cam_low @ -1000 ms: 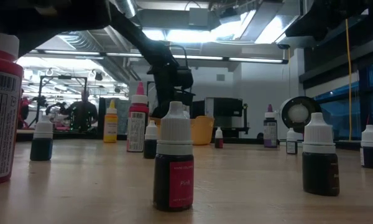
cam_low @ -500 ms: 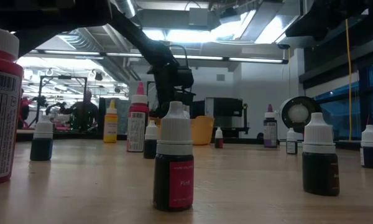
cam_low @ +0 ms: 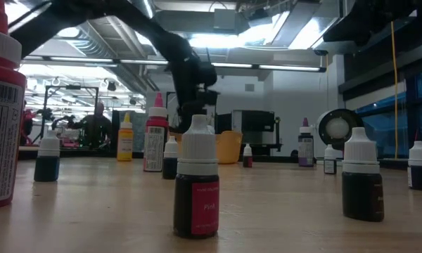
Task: Pick & Place food coloring
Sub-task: Put the top small pink food coloring bottle into the bin
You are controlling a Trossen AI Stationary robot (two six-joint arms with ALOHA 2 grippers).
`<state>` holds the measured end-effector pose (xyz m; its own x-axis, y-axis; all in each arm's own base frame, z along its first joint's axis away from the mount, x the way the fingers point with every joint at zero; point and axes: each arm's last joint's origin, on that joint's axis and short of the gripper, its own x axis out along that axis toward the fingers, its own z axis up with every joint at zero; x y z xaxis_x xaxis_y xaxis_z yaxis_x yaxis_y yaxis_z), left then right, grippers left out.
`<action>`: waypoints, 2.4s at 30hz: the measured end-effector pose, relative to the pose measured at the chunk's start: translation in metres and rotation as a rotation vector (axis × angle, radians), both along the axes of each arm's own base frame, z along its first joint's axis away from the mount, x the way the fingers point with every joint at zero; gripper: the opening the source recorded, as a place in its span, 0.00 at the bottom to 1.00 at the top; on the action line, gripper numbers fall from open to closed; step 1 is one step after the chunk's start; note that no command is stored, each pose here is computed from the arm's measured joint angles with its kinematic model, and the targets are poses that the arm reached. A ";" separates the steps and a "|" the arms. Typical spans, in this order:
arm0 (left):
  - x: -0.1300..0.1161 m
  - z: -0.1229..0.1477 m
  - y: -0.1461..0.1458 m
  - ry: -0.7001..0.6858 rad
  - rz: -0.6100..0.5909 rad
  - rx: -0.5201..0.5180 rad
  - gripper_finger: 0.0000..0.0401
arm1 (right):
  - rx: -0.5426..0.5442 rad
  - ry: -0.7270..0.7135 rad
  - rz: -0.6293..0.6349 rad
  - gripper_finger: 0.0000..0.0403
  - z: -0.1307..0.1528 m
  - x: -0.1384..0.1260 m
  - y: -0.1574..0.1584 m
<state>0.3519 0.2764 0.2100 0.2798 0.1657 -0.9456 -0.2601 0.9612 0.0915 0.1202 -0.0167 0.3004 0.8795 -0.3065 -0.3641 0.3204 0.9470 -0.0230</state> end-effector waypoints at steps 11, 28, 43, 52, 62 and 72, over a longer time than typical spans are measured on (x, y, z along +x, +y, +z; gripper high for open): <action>-0.024 0.101 -0.036 -0.270 -0.122 0.031 0.35 | 0.000 0.000 0.000 0.07 0.000 0.000 0.000; -0.045 0.179 -0.135 -0.386 -0.395 0.063 0.35 | -0.002 0.001 -0.007 0.07 0.000 0.000 0.000; -0.031 0.175 -0.215 -0.294 -0.507 -0.085 0.35 | -0.026 0.011 0.003 0.07 0.000 0.000 0.000; -0.012 0.159 -0.263 -0.230 -0.363 -0.208 0.35 | -0.049 0.020 0.013 0.07 0.000 0.000 0.000; 0.017 0.114 -0.319 -0.070 -0.281 -0.177 0.34 | -0.117 0.044 0.041 0.07 0.000 0.000 0.000; 0.034 0.078 -0.342 0.029 -0.261 -0.151 0.34 | -0.136 0.051 0.050 0.07 0.000 0.000 0.000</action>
